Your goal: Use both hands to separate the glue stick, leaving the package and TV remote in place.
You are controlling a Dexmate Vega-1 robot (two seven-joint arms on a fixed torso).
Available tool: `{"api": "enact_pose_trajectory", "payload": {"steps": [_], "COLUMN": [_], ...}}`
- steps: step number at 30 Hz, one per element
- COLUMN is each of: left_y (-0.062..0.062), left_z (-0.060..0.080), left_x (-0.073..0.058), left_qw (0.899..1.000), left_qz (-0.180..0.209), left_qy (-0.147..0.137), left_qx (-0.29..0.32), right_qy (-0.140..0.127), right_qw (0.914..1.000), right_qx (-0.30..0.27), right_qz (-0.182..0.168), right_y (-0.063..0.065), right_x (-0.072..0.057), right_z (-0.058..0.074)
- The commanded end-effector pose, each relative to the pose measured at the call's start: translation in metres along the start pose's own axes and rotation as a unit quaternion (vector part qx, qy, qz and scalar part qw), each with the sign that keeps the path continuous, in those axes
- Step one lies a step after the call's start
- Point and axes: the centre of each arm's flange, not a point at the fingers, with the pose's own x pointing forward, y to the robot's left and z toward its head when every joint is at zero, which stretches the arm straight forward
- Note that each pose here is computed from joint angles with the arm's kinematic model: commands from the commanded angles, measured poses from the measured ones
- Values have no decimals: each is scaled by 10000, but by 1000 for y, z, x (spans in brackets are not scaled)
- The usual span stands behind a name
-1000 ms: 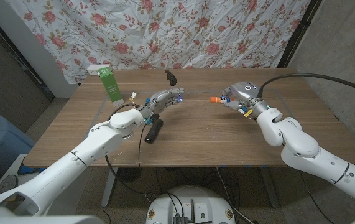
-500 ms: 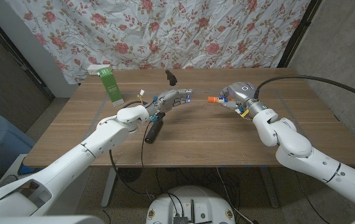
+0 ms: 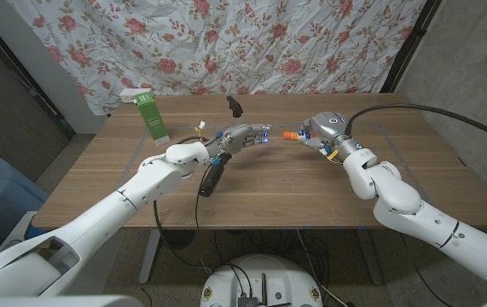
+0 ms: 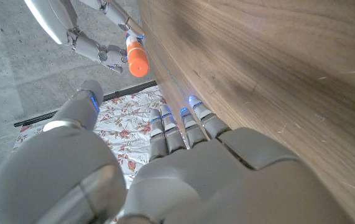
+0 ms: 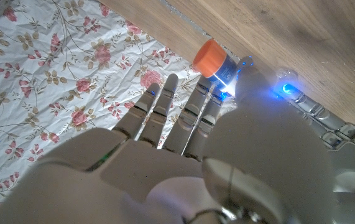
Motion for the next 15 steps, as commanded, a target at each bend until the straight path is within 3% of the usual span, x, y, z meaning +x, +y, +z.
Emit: {"api": "enact_pose_trajectory", "payload": {"steps": [1,15], "left_y": [-6,-16], "left_z": [0,1], "left_x": [13,27], "left_qw": [9997,9998], "left_qz": [-228,-145], "left_qy": [43,-24], "left_qx": [40,136], "right_qy": [54,-33], "right_qw": [10000,9998], "right_qx": [-22,-87], "right_qz": [-63,-158], "right_y": [2,4], "right_x": [4,6], "right_z": [3,7]}}
